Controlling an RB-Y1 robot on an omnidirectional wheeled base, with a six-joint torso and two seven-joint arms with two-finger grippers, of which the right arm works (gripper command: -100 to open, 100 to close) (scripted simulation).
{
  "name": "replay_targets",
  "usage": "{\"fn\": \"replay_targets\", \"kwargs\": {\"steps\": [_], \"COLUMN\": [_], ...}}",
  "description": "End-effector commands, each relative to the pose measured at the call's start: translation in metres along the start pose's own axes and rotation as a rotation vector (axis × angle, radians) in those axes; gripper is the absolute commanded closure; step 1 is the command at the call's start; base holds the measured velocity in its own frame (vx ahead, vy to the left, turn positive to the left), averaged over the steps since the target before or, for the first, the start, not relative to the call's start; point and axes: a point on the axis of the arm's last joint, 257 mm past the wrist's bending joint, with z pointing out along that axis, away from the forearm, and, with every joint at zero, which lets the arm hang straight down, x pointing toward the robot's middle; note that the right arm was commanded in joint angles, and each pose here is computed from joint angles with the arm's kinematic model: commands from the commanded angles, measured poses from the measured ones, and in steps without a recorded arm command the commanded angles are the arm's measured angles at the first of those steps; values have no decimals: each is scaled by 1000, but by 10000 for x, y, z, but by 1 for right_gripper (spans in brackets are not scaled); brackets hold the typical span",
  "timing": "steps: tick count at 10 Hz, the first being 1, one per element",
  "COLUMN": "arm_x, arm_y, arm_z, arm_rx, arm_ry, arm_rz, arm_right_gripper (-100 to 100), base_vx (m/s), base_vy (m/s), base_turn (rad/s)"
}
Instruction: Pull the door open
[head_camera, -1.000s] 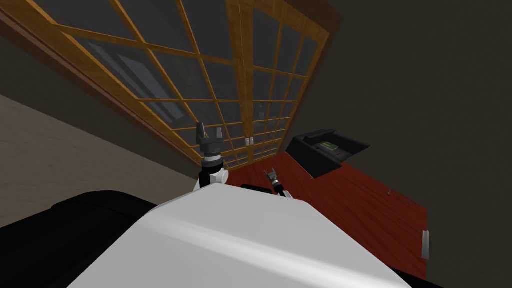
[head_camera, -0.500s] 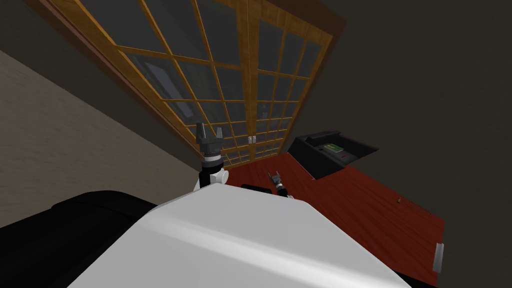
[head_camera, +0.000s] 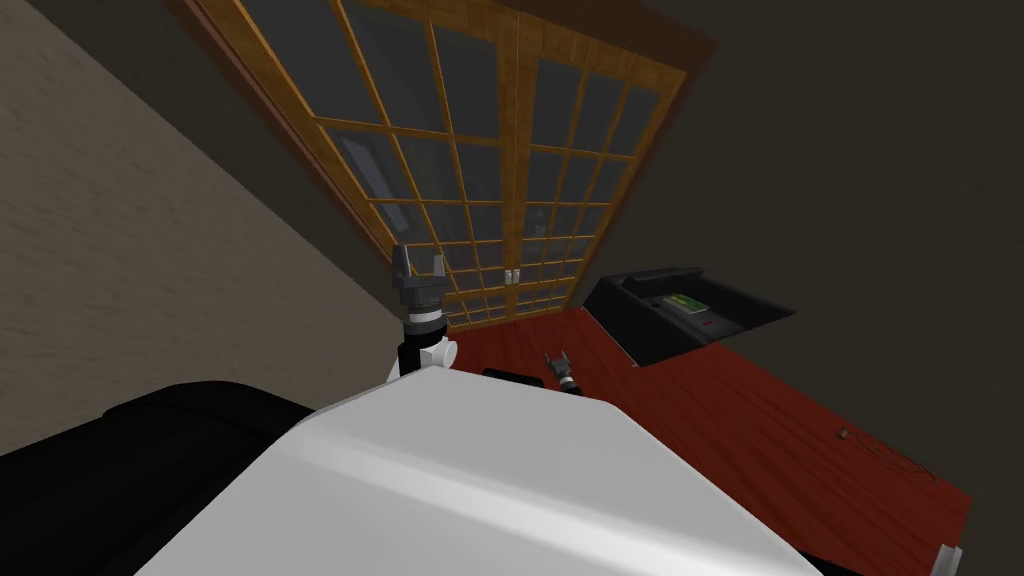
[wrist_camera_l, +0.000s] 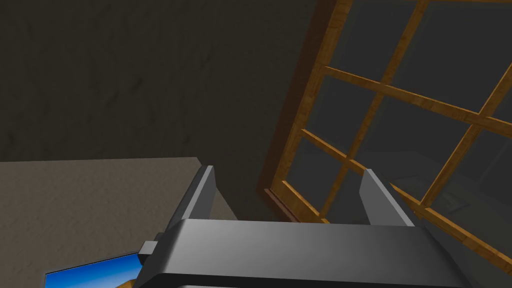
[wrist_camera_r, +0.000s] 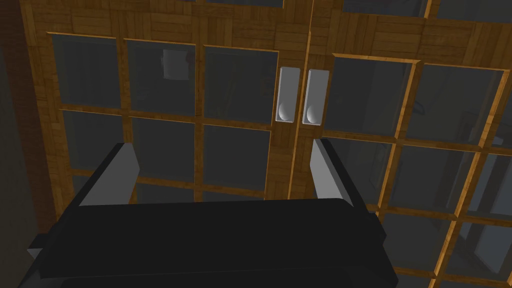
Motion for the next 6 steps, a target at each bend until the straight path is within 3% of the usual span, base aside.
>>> {"fn": "replay_targets", "kwargs": {"steps": [1,2,3,6], "arm_x": [160,160,269,426], "arm_y": [-155,-155,-274,-466], "arm_z": [-135,-135,-235,-391], "arm_rx": [52,52,91,163], "arm_ry": [37,37,61,96], "arm_rz": [9,9,15,31], "arm_right_gripper": [-100,-100,-100,-100], "base_vx": [-47,-29,-23,11], "base_vy": [4,-5,3,12], "base_turn": [233,111,151,239]}}
